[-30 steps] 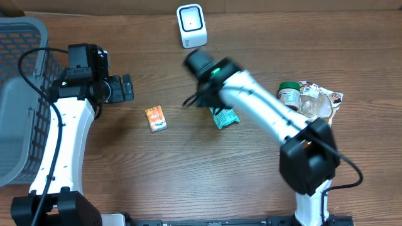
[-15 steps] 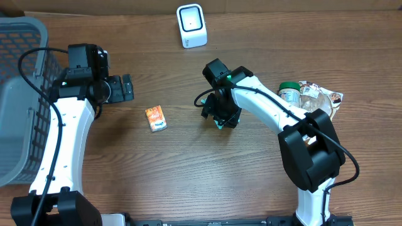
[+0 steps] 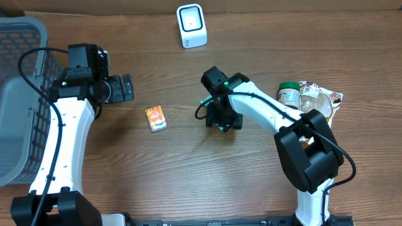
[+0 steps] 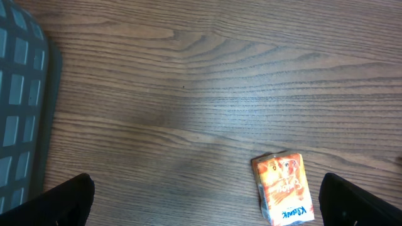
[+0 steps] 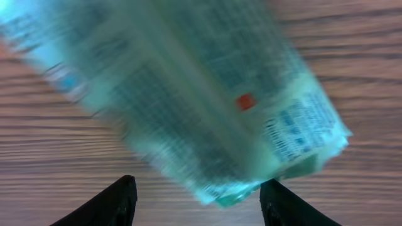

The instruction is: Scan the item barcode

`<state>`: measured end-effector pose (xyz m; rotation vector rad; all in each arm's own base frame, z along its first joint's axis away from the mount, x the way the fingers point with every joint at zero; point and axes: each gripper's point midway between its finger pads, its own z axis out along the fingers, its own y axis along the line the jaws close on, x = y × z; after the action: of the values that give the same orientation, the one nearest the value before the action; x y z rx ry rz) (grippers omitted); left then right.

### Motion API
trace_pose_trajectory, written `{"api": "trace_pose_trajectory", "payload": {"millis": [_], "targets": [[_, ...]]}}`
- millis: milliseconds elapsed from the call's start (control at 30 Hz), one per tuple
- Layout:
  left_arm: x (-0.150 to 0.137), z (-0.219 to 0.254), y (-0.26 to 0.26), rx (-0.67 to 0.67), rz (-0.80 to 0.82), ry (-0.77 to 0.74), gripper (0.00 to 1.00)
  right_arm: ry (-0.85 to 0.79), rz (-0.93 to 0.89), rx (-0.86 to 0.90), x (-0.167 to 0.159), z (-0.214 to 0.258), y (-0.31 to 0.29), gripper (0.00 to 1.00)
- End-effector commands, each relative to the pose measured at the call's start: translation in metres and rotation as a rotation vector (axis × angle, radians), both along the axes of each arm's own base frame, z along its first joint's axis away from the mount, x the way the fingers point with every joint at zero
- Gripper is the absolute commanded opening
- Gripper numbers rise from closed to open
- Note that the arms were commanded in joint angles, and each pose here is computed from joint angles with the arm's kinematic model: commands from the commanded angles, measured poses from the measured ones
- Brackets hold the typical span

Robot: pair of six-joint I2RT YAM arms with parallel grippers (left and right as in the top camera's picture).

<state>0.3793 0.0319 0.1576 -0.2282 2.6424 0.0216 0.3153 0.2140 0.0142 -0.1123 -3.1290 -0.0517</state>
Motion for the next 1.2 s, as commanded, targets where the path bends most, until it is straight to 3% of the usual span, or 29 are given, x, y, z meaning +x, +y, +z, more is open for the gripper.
{"api": "trace_pose_trajectory", "payload": {"millis": [0,300,533,633,733,1000,1167], "targets": [[0.000,-0.003,0.003,0.021,-0.018,0.010,0.99,-0.054,0.104,-0.093,0.012,-0.002,-0.025,0.64],[0.000,-0.003,0.003,0.021,-0.018,0.010,0.99,-0.146,0.171,-0.114,0.052,-0.001,-0.057,0.64],[0.000,-0.003,0.003,0.021,-0.018,0.010,1.00,-0.118,0.193,0.105,0.056,0.023,-0.041,0.54],[0.000,-0.003,0.003,0.021,-0.018,0.010,1.00,-0.153,0.169,0.198,0.062,0.046,-0.038,0.57],[0.000,-0.003,0.003,0.021,-0.018,0.010,1.00,-0.184,0.100,0.263,0.072,0.060,-0.046,0.70],[0.000,-0.003,0.003,0.021,-0.018,0.010,1.00,-0.123,0.015,0.547,0.085,0.042,-0.047,0.72],[0.000,-0.003,0.003,0.021,-0.018,0.010,1.00,-0.034,0.000,0.586,0.075,0.008,-0.040,0.72]]}}
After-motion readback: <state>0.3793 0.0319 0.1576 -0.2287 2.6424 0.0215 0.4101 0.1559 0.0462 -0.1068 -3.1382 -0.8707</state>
